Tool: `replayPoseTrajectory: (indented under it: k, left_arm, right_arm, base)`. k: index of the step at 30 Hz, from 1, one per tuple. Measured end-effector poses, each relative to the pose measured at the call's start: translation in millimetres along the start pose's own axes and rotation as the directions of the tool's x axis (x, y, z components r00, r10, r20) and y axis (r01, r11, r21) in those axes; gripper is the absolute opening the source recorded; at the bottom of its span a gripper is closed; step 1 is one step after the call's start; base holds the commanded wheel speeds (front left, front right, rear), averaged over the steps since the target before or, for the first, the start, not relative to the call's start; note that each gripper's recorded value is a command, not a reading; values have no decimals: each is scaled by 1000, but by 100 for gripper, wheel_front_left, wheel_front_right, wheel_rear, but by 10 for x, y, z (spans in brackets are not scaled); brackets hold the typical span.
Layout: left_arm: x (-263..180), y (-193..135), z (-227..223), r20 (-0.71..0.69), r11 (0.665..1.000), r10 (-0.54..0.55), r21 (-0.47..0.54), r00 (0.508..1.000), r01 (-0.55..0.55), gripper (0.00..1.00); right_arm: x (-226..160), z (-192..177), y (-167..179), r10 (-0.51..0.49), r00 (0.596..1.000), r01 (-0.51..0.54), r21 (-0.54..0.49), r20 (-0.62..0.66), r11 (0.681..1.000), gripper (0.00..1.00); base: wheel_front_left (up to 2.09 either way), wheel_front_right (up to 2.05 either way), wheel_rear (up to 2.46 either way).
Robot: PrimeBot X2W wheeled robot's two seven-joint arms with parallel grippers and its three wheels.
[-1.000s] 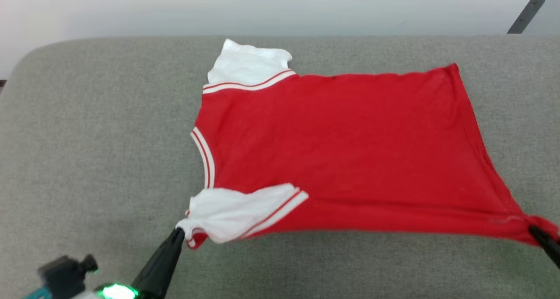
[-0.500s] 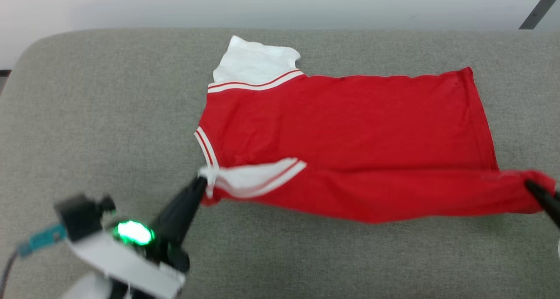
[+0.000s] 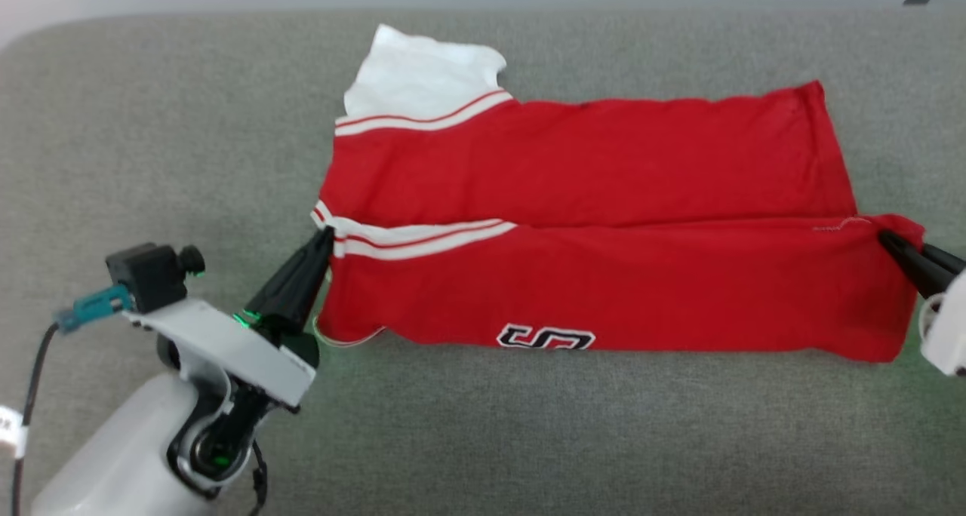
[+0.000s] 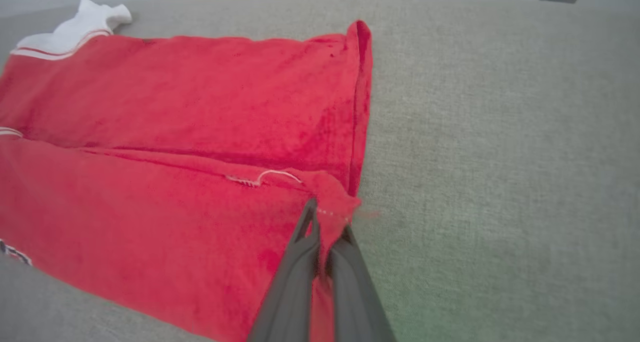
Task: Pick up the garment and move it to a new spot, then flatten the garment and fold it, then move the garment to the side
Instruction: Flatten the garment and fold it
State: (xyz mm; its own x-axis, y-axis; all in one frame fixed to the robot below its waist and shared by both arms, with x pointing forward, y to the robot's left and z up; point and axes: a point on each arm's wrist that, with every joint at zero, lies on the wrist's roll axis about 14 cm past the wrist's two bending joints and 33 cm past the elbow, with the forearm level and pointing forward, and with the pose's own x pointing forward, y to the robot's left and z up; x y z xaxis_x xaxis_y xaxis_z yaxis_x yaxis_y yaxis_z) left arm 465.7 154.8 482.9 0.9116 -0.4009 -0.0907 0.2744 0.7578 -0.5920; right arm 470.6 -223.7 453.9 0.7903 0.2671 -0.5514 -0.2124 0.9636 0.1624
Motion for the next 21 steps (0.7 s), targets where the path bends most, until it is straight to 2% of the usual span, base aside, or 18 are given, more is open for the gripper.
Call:
replayPoseTrajectory:
  k: [3,11,12,13,14,15,16,17,21]
  left_arm:
    - [74,229,-171,-52,997,55,53,997,-52,0]
    - [152,538,-497,-138,982,134,149,981,-113,0]
    - [157,535,-501,-136,982,135,150,982,-114,3]
    - [161,533,-498,-136,982,135,153,981,-114,15]
    - [163,531,-480,-132,981,136,157,982,-114,36]
    - [163,523,-466,-132,980,134,164,982,-112,69]
    - [158,517,-448,-131,979,133,169,982,-110,100]
    - [152,508,-428,-132,979,132,174,982,-108,100]
    - [117,505,-231,-134,966,131,239,982,-96,100]
  right_arm:
    - [169,-124,-60,-12,999,13,5,-37,1000,0]
    - [449,-360,-104,-17,996,17,-2,-91,1000,0]
    - [463,-357,-98,-15,996,14,-3,-91,1000,0]
    - [468,-355,-97,-13,996,13,-3,-88,1000,0]
    - [470,-360,-90,-11,996,11,-1,-86,1000,0]
    - [468,-361,-83,-9,996,9,0,-85,1000,34]
    - [459,-346,-88,-10,997,10,4,-76,1000,60]
    - [448,-324,-91,-10,998,11,11,-62,1000,100]
    - [380,-191,-43,0,1000,0,25,-3,1000,100]
  base:
    - [0,0,0]
    - [0,0,0]
    - [0,0,0]
    - [0,0,0]
    - [0,0,0]
    - [0,0,0]
    - [0,0,0]
    - [0,0,0]
    - [0,0,0]
